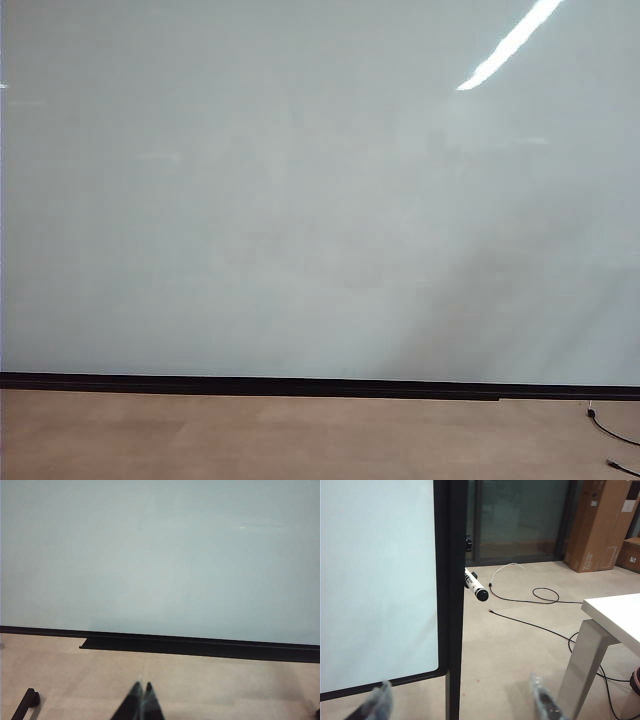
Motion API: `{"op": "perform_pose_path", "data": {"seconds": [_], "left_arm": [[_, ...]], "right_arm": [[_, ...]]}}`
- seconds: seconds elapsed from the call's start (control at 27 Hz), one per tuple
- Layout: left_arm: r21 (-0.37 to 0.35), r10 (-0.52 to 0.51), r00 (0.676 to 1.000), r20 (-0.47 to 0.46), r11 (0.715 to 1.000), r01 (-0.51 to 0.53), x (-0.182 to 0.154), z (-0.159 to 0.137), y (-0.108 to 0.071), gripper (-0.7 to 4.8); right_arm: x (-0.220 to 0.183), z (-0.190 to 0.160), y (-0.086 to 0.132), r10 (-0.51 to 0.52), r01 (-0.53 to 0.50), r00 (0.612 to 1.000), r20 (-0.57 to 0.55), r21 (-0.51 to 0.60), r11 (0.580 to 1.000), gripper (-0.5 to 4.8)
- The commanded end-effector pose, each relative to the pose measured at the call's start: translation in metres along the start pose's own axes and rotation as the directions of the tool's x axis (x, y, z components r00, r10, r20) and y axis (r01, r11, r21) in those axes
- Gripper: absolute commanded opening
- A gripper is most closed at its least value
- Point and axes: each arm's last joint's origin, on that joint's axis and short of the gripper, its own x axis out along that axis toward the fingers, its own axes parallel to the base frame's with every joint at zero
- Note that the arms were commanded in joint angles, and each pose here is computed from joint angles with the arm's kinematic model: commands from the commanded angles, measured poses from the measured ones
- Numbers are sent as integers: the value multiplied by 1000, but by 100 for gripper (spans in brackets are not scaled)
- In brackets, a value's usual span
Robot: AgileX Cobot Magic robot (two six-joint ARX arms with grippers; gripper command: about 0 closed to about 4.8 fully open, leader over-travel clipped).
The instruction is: Pick up the pen on the shelf to the right of the whiteboard and draw a cross mark.
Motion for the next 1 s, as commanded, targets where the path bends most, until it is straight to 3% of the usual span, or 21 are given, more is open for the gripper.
{"op": "perform_pose_path", "data": {"seconds": [0.04, 0.44, 0.67, 1.0], "left_arm": [[4, -4, 1000, 7, 1000, 4, 0, 1, 0, -4], [4, -4, 1000, 7, 1000, 4, 0, 1, 0, -4], [4, -4, 1000, 7, 1000, 4, 0, 1, 0, -4], [4, -4, 1000, 7, 1000, 4, 0, 1, 0, -4]], "right_arm": [[0, 4, 0, -3, 3, 999, 32, 4, 1000, 350], [1, 10, -1, -47, 47, 996, 75, -6, 999, 350], [11, 36, 0, -53, 57, 997, 57, -71, 996, 350], [42, 43, 2, 27, -21, 994, 102, -58, 998, 352]]}}
